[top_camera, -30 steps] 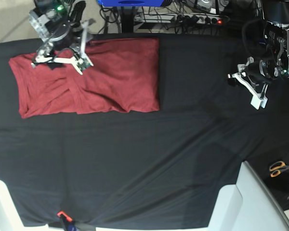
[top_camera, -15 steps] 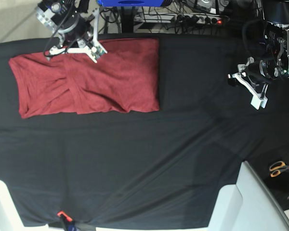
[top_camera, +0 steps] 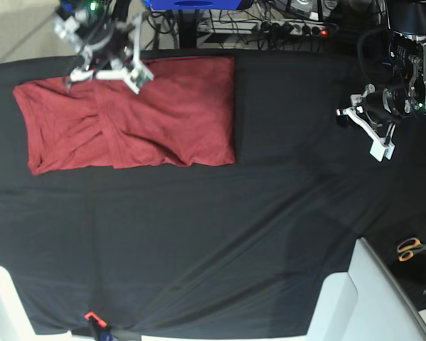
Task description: Fold the T-shirt properly
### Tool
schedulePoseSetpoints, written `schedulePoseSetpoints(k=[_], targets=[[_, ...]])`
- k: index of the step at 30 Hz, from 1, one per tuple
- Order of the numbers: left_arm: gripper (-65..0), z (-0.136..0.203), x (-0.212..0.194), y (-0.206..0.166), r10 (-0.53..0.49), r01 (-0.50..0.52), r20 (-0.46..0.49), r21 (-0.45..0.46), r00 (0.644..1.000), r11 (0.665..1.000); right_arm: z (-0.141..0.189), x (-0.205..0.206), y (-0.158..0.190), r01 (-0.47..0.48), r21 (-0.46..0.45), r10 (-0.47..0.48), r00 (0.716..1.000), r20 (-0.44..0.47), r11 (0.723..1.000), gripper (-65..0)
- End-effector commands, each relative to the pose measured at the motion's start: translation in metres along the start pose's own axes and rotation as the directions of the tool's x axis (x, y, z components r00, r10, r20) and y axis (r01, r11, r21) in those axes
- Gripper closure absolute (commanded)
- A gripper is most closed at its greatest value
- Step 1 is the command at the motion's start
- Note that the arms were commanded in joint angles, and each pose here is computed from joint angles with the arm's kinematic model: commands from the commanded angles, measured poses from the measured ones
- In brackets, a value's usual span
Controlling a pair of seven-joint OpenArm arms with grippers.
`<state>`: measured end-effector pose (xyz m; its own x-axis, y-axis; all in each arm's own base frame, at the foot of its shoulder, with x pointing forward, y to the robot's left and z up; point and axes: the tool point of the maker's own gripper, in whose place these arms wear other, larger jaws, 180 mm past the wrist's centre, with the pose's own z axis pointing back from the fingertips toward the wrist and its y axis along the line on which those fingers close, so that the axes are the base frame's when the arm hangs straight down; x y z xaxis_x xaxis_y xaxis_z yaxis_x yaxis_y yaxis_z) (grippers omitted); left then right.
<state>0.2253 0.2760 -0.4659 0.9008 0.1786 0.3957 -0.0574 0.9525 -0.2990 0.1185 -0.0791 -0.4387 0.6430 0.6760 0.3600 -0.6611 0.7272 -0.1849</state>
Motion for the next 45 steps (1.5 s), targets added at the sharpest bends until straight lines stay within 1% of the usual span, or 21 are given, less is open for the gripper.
schedulePoseSetpoints(k=[1,3,7,9,11,14,19,28,33,36,39,45], targets=[[0.0,0.006,0.014,0.003,-0.017,0.017,0.034,0.001,0.999,1.000,0.003,0.006,-0.003,0.006,-0.011,-0.005,1.000,0.019,1.000,-0.2],[0.0,0.006,0.014,0.003,-0.017,0.017,0.034,0.001,0.999,1.000,0.002,0.002,0.003,0.020,0.013,-0.020,1.000,0.006,1.000,-0.2],[0.0,0.006,0.015,0.002,-0.017,0.017,0.036,0.001,0.999,1.000,-0.002,0.005,0.017,0.106,0.117,-0.110,0.994,0.024,0.987,-0.2],[0.0,0.006,0.015,0.002,-0.017,0.017,0.036,0.001,0.999,1.000,-0.005,0.011,0.015,0.117,0.126,-0.123,0.992,0.036,0.985,-0.2],[0.0,0.006,0.015,0.002,-0.017,0.017,0.036,0.001,0.999,1.000,-0.009,0.009,0.014,0.119,0.126,-0.123,0.992,0.027,0.985,-0.2],[0.0,0.006,0.014,0.003,-0.017,0.017,0.034,0.001,0.999,1.000,-0.019,0.001,0.015,0.121,0.130,-0.122,0.993,-0.006,0.984,-0.2],[0.0,0.006,0.014,0.003,-0.017,0.017,0.034,0.001,0.999,1.000,-0.032,-0.008,0.020,0.132,0.143,-0.133,0.991,-0.004,0.981,-0.2],[0.0,0.006,0.014,0.003,-0.017,0.017,0.034,0.001,0.999,1.000,-0.037,-0.008,0.015,0.130,0.136,-0.130,0.991,-0.007,0.982,-0.2],[0.0,0.006,0.014,0.003,-0.017,0.017,0.034,0.001,0.999,1.000,-0.044,-0.024,-0.011,0.180,0.076,-0.177,0.983,-0.040,0.981,-0.2],[0.0,0.006,0.014,0.003,-0.017,0.017,0.034,0.001,0.999,1.000,-0.046,-0.027,-0.024,0.201,0.047,-0.201,0.979,-0.022,0.978,-0.2],[0.0,0.006,0.014,0.003,-0.017,0.017,0.034,0.001,0.999,1.000,-0.046,-0.032,-0.029,0.212,0.032,-0.211,0.977,-0.029,0.977,-0.2],[0.0,0.006,0.014,0.003,-0.017,0.017,0.034,0.001,0.999,1.000,-0.044,-0.030,-0.029,0.212,0.032,-0.211,0.977,-0.023,0.977,-0.2]])
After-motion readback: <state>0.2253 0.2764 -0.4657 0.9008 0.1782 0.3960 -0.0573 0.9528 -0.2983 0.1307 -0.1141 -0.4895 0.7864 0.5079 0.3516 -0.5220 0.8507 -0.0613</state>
